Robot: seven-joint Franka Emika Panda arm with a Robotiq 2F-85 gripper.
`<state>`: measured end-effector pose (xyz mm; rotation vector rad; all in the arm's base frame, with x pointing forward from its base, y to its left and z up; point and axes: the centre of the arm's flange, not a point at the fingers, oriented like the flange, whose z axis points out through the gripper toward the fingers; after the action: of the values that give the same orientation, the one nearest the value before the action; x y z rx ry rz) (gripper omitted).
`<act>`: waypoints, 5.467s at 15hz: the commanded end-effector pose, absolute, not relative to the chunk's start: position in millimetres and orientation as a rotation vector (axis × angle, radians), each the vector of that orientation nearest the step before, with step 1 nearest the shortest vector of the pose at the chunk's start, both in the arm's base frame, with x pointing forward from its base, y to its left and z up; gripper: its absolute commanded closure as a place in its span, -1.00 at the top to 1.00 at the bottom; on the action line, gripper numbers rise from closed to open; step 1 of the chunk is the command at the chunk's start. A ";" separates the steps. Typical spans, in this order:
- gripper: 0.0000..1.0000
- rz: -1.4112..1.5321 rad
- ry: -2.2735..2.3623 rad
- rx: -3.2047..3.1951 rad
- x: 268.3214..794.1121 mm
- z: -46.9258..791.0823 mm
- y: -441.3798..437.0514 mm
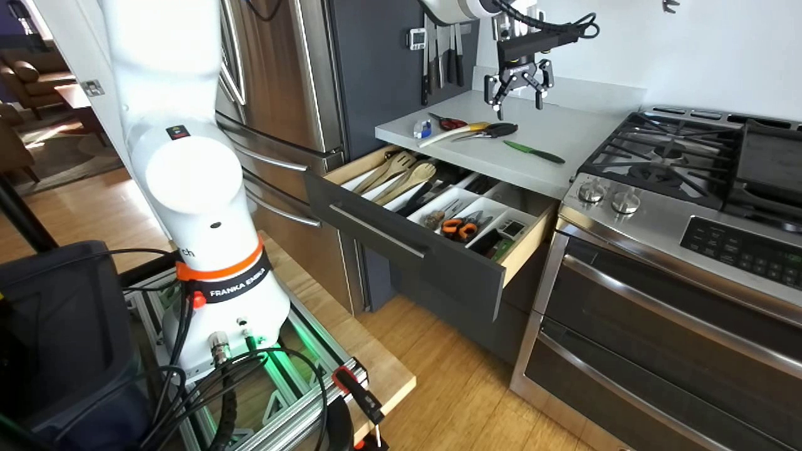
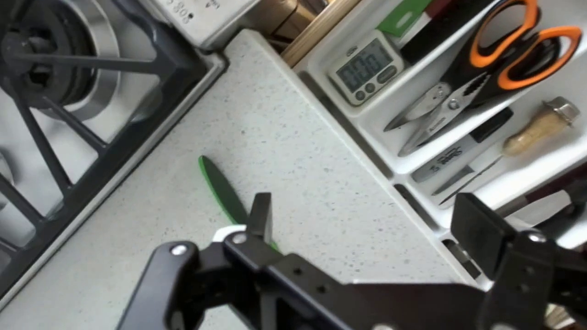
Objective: Pick up the black knife from the kitchen counter and put it in the far right compartment of the utensil tray in the open drawer
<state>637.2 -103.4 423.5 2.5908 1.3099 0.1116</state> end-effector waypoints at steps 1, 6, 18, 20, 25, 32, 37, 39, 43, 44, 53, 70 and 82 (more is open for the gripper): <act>1.00 0.165 1.489 2.569 693.3 401.6 -122.9; 1.00 0.188 1.518 2.594 688.7 381.2 -118.6; 1.00 0.247 1.623 2.542 729.3 353.5 -122.9; 1.00 0.263 1.698 2.525 739.4 339.5 -125.1; 1.00 0.319 1.775 2.479 765.4 313.8 -133.9; 1.00 0.366 1.855 2.429 787.4 297.8 -148.0; 0.69 0.335 1.905 2.428 800.8 289.4 -154.0; 0.52 0.310 1.918 2.437 804.1 286.8 -155.7; -0.08 0.252 1.954 2.436 807.1 282.1 -156.9; -0.23 0.242 1.955 2.424 806.9 282.3 -157.3; -0.89 0.159 1.820 2.592 772.0 295.7 -165.7; -0.89 0.383 0.901 2.974 644.7 371.4 -135.6; -0.89 0.427 0.504 3.031 512.6 338.5 -152.3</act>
<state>586.4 -157.7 346.4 3.0630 0.5806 0.3448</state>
